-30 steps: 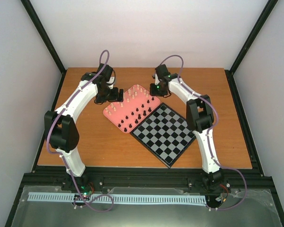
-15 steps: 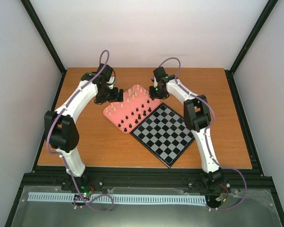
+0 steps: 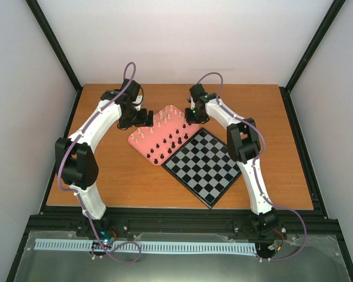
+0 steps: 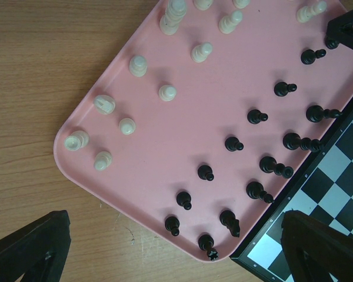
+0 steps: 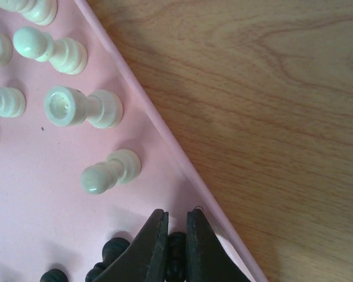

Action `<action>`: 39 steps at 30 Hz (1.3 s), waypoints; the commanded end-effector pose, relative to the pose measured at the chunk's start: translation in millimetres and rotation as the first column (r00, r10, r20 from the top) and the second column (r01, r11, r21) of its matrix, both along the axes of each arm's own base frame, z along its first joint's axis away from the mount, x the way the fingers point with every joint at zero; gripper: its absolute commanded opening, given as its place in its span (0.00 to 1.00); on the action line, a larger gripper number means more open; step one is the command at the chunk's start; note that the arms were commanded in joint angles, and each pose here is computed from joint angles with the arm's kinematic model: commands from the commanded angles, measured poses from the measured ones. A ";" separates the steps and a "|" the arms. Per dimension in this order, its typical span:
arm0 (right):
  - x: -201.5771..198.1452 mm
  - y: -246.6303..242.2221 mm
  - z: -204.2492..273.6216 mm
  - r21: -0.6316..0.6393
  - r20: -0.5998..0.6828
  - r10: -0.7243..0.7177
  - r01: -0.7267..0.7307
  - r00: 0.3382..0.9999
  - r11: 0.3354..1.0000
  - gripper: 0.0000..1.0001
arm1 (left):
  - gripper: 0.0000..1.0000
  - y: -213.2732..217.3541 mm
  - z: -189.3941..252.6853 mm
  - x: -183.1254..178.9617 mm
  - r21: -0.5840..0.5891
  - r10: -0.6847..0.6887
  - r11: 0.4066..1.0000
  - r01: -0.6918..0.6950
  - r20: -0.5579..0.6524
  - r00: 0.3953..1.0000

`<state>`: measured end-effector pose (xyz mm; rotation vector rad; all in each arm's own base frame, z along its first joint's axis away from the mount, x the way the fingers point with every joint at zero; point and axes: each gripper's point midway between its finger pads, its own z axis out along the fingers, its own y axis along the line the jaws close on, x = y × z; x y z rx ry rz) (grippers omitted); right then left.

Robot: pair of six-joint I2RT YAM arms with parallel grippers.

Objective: Set up the chess pieces on the board
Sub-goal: Pick up the chess piece from the storage box, then place the chess piece on the chessboard.

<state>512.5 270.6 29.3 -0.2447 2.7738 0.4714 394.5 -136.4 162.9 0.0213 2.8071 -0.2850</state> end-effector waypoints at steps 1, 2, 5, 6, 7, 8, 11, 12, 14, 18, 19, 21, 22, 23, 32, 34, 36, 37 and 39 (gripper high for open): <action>1.3 -1.6 5.3 -0.025 0.015 0.000 0.001 1.000 1.000 0.07 | 1.00 0.3 4.2 3.2 -0.007 0.008 1.000 -0.008 0.010 1.000; 2.2 -1.7 9.5 -0.024 0.023 0.000 0.001 1.000 1.000 0.06 | 1.00 0.4 4.5 3.5 -0.008 0.009 1.000 -0.009 0.011 1.000; 4.3 -2.7 30.4 -0.021 0.059 -0.002 0.003 0.998 1.000 0.06 | 1.00 1.1 6.1 3.7 -0.005 0.010 1.000 -0.010 0.015 1.000; 4.8 -3.5 43.1 -0.017 0.079 -0.002 0.003 0.997 1.000 0.06 | 1.00 1.3 6.5 3.8 -0.005 0.009 1.000 -0.009 0.016 1.000; 4.6 -4.6 53.6 -0.015 0.095 0.000 0.002 0.996 1.000 0.06 | 1.00 1.3 7.1 3.9 -0.005 0.009 1.000 -0.009 0.018 1.000; 3.4 -5.2 63.1 -0.013 0.108 0.002 -0.001 0.994 1.000 0.06 | 1.00 1.1 7.4 3.6 -0.005 0.008 1.000 -0.008 0.019 1.000; -4.9 -9.2 91.9 -0.003 0.142 0.009 -0.008 0.990 1.000 0.06 | 1.00 1.6 8.2 3.5 -0.005 0.009 1.000 -0.009 0.021 1.000; -9.5 -12.1 99.4 -0.006 0.148 0.008 -0.007 0.989 1.000 0.06 | 1.00 1.8 8.7 3.1 -0.004 0.008 1.000 -0.008 0.022 1.000; -22.8 -21.1 105.9 -0.018 0.143 0.002 0.001 0.990 1.000 0.06 | 1.00 2.0 9.6 3.3 -0.004 0.009 1.000 -0.009 0.025 1.000; -57.6 -47.9 104.5 -0.043 0.110 -0.023 0.027 0.994 0.999 0.06 | 1.00 2.6 10.9 2.6 -0.002 0.010 1.000 -0.010 0.029 1.000; -68.2 -57.4 101.2 -0.054 0.094 -0.035 0.040 0.995 0.998 0.05 | 1.00 2.6 11.6 2.4 -0.003 0.010 1.000 -0.010 0.030 0.999; -87.4 -79.4 96.0 -0.074 0.072 -0.067 0.072 0.995 0.995 0.05 | 1.00 2.5 12.2 2.3 -0.005 0.009 1.000 -0.009 0.032 0.999; -96.8 -91.7 93.1 -0.081 0.058 -0.086 0.091 0.995 0.993 0.05 | 1.00 2.3 12.0 2.0 -0.006 0.009 1.000 -0.009 0.031 0.999; -106.4 -103.2 90.2 -0.087 0.045 -0.106 0.109 0.993 0.990 0.05 | 1.00 2.1 11.9 1.5 -0.008 0.009 1.000 -0.009 0.031 0.999; -166.1 -171.0 63.0 -0.157 -0.027 -0.206 0.199 0.978 0.967 0.05 | 1.00 0.0 9.7 2.1 -0.018 0.008 1.000 -0.007 0.026 1.000; -170.6 -184.5 56.9 -0.161 -0.043 -0.241 0.231 0.970 0.959 0.05 | 1.00 0.2 9.2 2.0 -0.017 0.008 1.000 -0.008 0.025 1.000; -176.6 -189.9 51.1 -0.163 -0.058 -0.253 0.241 0.966 0.957 0.05 | 1.00 0.7 9.2 1.7 -0.015 0.009 1.000 -0.009 0.024 1.000; -179.5 -191.7 49.0 -0.164 -0.063 -0.256 0.243 0.965 0.956 0.05 | 1.00 1.0 8.9 1.3 -0.014 0.010 1.000 -0.009 0.024 1.000; -184.8 -195.2 44.4 -0.173 -0.072 -0.262 0.247 0.962 0.953 0.05 | 1.00 1.7 8.5 0.5 -0.011 0.011 1.000 -0.010 0.022 1.000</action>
